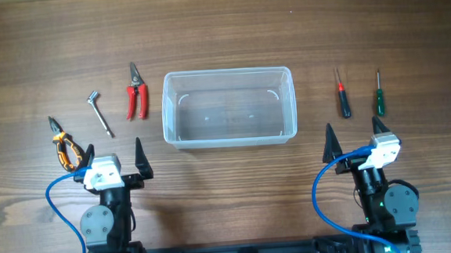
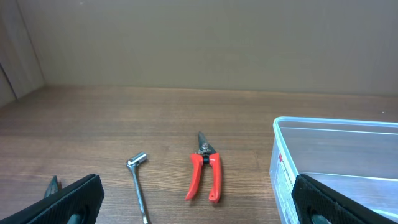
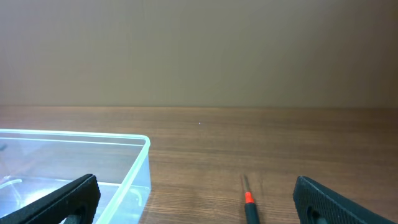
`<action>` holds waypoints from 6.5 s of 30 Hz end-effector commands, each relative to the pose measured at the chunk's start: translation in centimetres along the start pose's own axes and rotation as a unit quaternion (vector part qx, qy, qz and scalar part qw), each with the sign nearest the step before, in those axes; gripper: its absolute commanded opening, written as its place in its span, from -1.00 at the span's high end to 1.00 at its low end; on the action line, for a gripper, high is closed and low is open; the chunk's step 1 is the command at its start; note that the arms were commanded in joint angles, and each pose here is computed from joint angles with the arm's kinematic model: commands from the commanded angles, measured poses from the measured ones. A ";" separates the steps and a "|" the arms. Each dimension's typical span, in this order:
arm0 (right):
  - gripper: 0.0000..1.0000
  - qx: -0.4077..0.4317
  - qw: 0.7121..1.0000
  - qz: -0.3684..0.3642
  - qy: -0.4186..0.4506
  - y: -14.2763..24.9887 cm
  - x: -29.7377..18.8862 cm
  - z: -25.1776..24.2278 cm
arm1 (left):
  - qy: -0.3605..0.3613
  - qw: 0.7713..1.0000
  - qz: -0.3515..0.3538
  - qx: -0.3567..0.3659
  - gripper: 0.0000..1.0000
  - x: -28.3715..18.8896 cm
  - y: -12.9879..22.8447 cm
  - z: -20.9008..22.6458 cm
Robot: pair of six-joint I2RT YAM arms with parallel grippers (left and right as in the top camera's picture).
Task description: Pack container
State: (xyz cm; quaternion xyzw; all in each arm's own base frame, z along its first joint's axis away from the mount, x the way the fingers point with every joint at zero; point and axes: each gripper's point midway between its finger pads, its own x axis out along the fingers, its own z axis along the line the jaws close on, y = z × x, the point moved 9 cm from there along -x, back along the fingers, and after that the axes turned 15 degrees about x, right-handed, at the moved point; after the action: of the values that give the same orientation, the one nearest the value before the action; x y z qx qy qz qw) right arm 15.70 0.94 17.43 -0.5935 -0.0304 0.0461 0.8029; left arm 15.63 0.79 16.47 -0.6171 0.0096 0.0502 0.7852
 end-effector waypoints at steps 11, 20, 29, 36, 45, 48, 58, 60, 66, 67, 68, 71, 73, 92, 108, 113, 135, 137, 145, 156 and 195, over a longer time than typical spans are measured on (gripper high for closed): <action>-1.00 -0.005 1.000 -0.006 -0.007 -0.2 -0.1 0.1 | 0.010 1.000 -0.006 0.008 -1.00 0.0 0.0 -0.2; -0.99 -0.005 1.000 -0.006 -0.007 -0.2 -0.1 0.1 | 0.010 1.000 -0.006 0.008 -1.00 0.0 0.0 -0.2; -0.99 -0.005 1.000 -0.006 -0.007 -0.2 -0.1 0.1 | 0.010 1.000 -0.006 0.008 -0.99 0.0 0.0 -0.2; -1.00 -0.005 1.000 -0.006 -0.007 -0.2 -0.1 0.1 | 0.010 1.000 -0.006 0.008 -1.00 0.0 0.0 -0.2; -0.99 -0.005 1.000 -0.006 -0.007 -0.2 -0.1 0.1 | 0.010 1.000 -0.006 0.008 -1.00 0.0 0.0 -0.2; -0.99 -0.005 1.000 -0.006 -0.007 -0.2 -0.1 0.1 | 0.010 1.000 -0.006 0.008 -1.00 0.0 0.0 -0.2; -0.99 -0.005 1.000 -0.006 -0.007 -0.2 -0.1 0.1 | 0.010 1.000 -0.006 0.008 -1.00 0.0 0.0 -0.2; -0.99 -0.005 1.000 -0.006 -0.007 -0.2 -0.1 0.1 | 0.010 1.000 -0.006 0.008 -1.00 0.0 0.0 -0.2; -0.99 -0.005 1.000 -0.006 -0.007 -0.2 -0.1 0.1 | 0.010 1.000 -0.006 0.008 -1.00 0.0 0.0 -0.2; -0.99 -0.005 1.000 -0.006 -0.007 -0.2 -0.1 0.1 | 0.010 1.000 -0.006 0.008 -1.00 0.0 0.0 -0.2; -0.99 -0.005 1.000 -0.006 -0.007 -0.2 -0.1 0.1 | 0.010 1.000 -0.006 0.008 -1.00 0.0 0.0 -0.2; -1.00 -0.005 1.000 -0.006 -0.007 -0.2 -0.1 0.1 | 0.010 1.000 -0.006 0.008 -1.00 0.0 0.0 -0.2; -1.00 -0.005 1.000 -0.006 -0.007 -0.2 -0.1 0.1 | 0.010 1.000 -0.006 0.008 -0.99 0.0 0.0 -0.2; -1.00 -0.005 1.000 -0.006 -0.007 -0.2 -0.1 0.1 | 0.007 0.999 -0.020 0.024 -1.00 0.0 -0.4 -0.1; -0.99 -0.005 1.000 -0.006 -0.007 -0.2 -0.1 0.1 | 0.060 0.995 0.076 0.000 -1.00 4.7 -13.0 2.4; -0.99 -0.005 1.000 -0.006 -0.007 -0.2 -0.1 0.1 | 0.139 0.957 0.253 -0.012 -1.00 10.7 -16.3 2.4; -0.99 -0.005 1.000 -0.006 -0.007 -0.2 -0.1 0.1 | 0.135 0.856 0.498 0.038 -0.91 20.0 -9.6 1.8; -0.99 -0.005 1.000 -0.006 -0.007 -0.2 -0.1 0.1 | 0.133 0.847 0.513 0.042 -0.82 20.5 -8.6 1.6; -0.99 -0.005 1.000 -0.006 -0.007 -0.2 -0.1 0.1 | 0.146 0.815 0.559 0.043 0.15 22.4 -4.3 0.5; -0.99 -0.005 1.000 -0.006 -0.007 -0.2 -0.1 0.1 | 0.154 0.816 0.555 0.055 -0.05 24.4 -1.8 -0.1; -0.99 -0.005 1.000 -0.006 -0.007 -0.2 -0.1 0.1 | 0.175 0.790 0.586 0.040 -0.21 26.8 5.4 -0.6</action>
State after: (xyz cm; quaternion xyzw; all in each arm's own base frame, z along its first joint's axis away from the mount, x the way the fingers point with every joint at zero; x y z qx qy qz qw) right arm 15.68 0.94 17.46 -0.5937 -0.0313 0.0454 0.8028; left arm 41.26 3.33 9.14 -0.4544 0.5040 0.4077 0.6110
